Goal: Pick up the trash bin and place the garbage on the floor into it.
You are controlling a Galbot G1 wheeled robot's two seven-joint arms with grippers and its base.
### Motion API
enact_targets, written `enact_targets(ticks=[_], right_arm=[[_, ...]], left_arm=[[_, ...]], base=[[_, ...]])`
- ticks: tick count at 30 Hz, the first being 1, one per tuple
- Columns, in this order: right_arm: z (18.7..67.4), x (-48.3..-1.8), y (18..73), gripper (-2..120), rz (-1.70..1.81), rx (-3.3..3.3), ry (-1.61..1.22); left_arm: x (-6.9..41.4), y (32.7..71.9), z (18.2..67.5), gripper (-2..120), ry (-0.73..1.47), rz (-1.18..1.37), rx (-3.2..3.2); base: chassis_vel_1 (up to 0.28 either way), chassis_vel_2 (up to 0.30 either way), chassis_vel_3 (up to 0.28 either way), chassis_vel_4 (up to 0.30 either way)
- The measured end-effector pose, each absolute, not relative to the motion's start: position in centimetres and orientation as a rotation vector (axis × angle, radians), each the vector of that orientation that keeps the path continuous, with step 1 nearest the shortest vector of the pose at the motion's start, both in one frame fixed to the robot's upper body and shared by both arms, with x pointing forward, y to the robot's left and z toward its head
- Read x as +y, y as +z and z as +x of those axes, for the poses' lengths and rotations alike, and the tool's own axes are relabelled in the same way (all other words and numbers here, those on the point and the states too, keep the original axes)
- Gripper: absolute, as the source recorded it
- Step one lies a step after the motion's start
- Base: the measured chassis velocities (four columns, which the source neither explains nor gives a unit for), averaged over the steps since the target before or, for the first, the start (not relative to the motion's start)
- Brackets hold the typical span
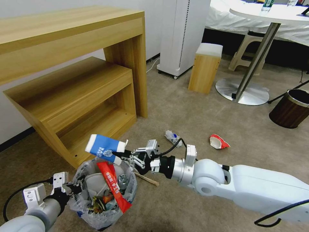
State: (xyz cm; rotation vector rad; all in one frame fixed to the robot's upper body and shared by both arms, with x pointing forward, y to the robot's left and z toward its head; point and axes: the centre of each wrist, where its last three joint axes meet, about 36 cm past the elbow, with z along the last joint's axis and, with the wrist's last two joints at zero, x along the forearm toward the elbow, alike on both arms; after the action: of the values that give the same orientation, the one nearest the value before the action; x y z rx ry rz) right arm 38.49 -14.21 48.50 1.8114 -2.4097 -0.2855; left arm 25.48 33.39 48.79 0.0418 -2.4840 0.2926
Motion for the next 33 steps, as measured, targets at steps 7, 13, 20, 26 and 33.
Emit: enact_targets(ticks=[7, 13, 20, 26, 33], right_arm=[[36.3, -12.9, 45.7, 0, 1.744, -2.338, -0.315], [35.1, -11.8, 43.8, 0, 1.711, -2.3, -0.313], [35.0, -11.3, 41.6, 0, 1.666, -2.294, -0.298], [34.8, -11.2, 39.5, 0, 1.584, -2.314, -0.261], [35.0, -10.7, 39.3, 0, 1.545, -2.338, -0.242]], left_arm=[[33.0, 49.5, 25.4, 0, 0.303, 0.024, -2.495], [32.8, 49.8, 25.2, 0, 0.307, 0.019, -2.5], [32.7, 50.1, 25.0, 0, 0.308, 0.016, -2.504], [32.7, 50.3, 24.9, 0, 0.311, 0.018, -2.505], [32.5, 50.2, 24.8, 0, 0.314, 0.018, -2.501]], base=[[0.0, 0.0, 0.0, 0.0], [0.0, 0.0, 0.0, 0.0], [0.0, 0.0, 0.0, 0.0], [0.0, 0.0, 0.0, 0.0], [0.0, 0.0, 0.0, 0.0]])
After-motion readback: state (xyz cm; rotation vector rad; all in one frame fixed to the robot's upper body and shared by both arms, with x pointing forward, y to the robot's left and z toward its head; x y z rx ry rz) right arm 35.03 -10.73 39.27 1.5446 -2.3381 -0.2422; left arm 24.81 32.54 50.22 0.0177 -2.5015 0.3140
